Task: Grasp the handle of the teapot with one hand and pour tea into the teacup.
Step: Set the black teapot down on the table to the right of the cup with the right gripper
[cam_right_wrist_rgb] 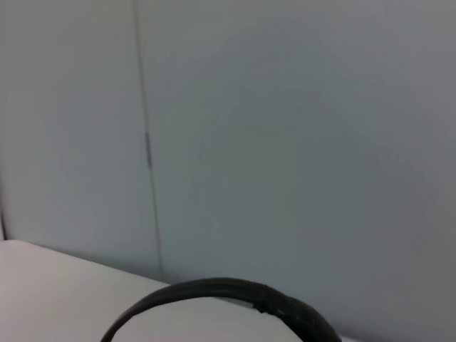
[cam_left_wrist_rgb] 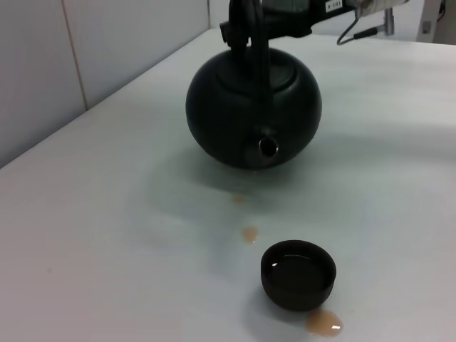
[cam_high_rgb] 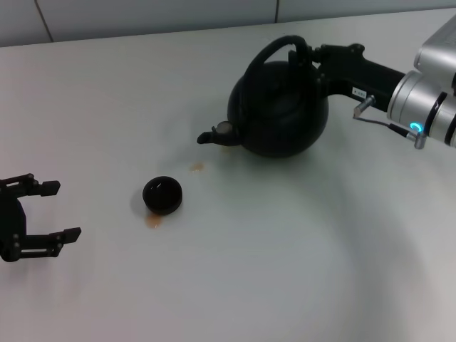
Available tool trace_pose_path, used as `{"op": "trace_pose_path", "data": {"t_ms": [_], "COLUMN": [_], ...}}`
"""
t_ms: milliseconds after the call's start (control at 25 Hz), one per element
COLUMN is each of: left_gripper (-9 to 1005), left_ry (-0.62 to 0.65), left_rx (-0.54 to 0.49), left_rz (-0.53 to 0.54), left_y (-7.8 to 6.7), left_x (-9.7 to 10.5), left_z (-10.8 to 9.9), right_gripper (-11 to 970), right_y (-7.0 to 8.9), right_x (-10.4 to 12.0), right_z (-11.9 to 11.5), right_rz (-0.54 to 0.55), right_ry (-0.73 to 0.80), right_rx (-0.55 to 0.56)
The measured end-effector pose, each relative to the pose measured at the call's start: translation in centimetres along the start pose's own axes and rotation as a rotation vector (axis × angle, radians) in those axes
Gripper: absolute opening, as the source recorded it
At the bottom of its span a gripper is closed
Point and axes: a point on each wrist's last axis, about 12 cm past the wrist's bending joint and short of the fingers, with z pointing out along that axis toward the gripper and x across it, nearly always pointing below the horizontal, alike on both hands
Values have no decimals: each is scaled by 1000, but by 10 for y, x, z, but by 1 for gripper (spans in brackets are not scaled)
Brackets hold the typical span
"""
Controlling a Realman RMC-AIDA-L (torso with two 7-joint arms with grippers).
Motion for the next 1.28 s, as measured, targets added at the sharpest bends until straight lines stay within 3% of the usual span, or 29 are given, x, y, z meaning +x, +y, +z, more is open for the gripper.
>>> {"op": "trace_pose_path", "data": {"t_ms": [320, 840, 1280], "left_gripper": [846, 846, 847], "left_ry": [-2, 0, 2], "left_rx": [2, 1, -5], "left_rz": [4, 8, 18], "left_y": [0, 1, 3], "left_x": [-1, -2, -4], "left_z": [1, 0, -1], "right_gripper": [147, 166, 415], "right_y": [-4, -5, -8], "right_x": [11, 8, 5], "right_z": [-5, -3, 0], "right_rz": [47, 52, 46], "right_ry": [17, 20, 21], "right_rx": [37, 40, 55]}}
